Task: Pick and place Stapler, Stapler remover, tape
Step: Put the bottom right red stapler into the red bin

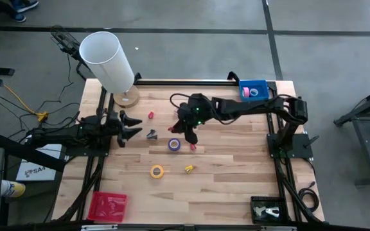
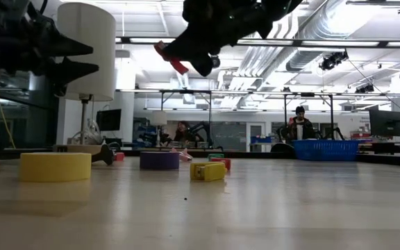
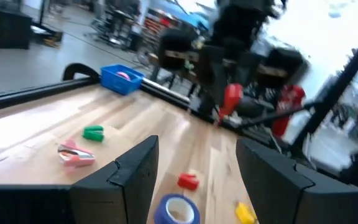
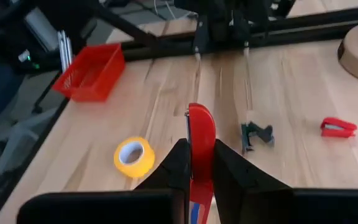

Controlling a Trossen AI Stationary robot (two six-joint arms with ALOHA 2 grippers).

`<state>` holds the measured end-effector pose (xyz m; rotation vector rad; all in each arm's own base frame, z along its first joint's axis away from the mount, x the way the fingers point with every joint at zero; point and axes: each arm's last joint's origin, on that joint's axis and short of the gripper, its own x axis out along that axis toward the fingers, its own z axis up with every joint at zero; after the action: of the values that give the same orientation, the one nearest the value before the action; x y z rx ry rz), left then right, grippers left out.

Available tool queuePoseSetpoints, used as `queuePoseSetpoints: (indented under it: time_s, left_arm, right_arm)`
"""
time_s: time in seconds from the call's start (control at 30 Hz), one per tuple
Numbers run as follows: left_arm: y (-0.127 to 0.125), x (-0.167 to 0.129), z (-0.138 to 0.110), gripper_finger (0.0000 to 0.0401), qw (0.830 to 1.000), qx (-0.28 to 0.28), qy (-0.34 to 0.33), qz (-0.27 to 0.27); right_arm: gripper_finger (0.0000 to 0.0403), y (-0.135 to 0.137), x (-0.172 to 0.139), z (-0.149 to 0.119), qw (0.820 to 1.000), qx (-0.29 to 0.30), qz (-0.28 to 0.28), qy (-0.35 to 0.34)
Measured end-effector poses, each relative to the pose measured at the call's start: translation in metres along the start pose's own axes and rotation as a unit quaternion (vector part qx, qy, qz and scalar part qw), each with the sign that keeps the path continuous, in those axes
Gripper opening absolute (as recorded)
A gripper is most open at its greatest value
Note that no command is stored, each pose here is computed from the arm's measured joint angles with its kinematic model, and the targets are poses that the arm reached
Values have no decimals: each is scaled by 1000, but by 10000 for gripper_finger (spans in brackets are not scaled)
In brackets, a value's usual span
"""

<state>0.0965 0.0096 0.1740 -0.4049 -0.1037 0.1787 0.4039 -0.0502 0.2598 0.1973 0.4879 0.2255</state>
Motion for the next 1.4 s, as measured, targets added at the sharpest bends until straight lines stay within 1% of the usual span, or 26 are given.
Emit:
queuePoseSetpoints:
  time_s: [0.17,0.27,0.43,0.67,0.8,0.9,1.03,1.17,1.3,1.4]
  left_arm:
    - [1,0,3,213,999,-17,-25,23]
    - [1,0,3,213,999,-23,-26,23]
    - [0,0,5,213,996,-77,-34,15]
    - [0,0,5,213,996,-80,-36,24]
    - [-1,0,5,213,995,-92,-30,1]
    - [-2,0,5,213,996,-90,-21,-16]
    - [-2,0,5,213,995,-92,-21,-17]
    - [-4,0,8,213,995,-88,-37,-27]
    - [-6,-1,14,213,997,-53,-45,-29]
    - [-10,-2,24,213,997,-31,-67,-38]
  right_arm:
    - [31,3,1,7,999,6,-8,-35]
    - [31,3,1,10,998,16,-15,-51]
    - [31,4,0,18,995,36,-8,-89]
    - [31,5,-2,26,989,56,-5,-133]
    - [31,7,-2,27,988,58,-11,-142]
    - [31,8,-1,27,988,58,-8,-140]
    - [31,12,0,27,988,58,-14,-142]
    - [31,14,0,30,985,62,-17,-161]
    - [31,14,-2,35,980,58,-25,-189]
    - [31,14,-2,37,978,57,-28,-199]
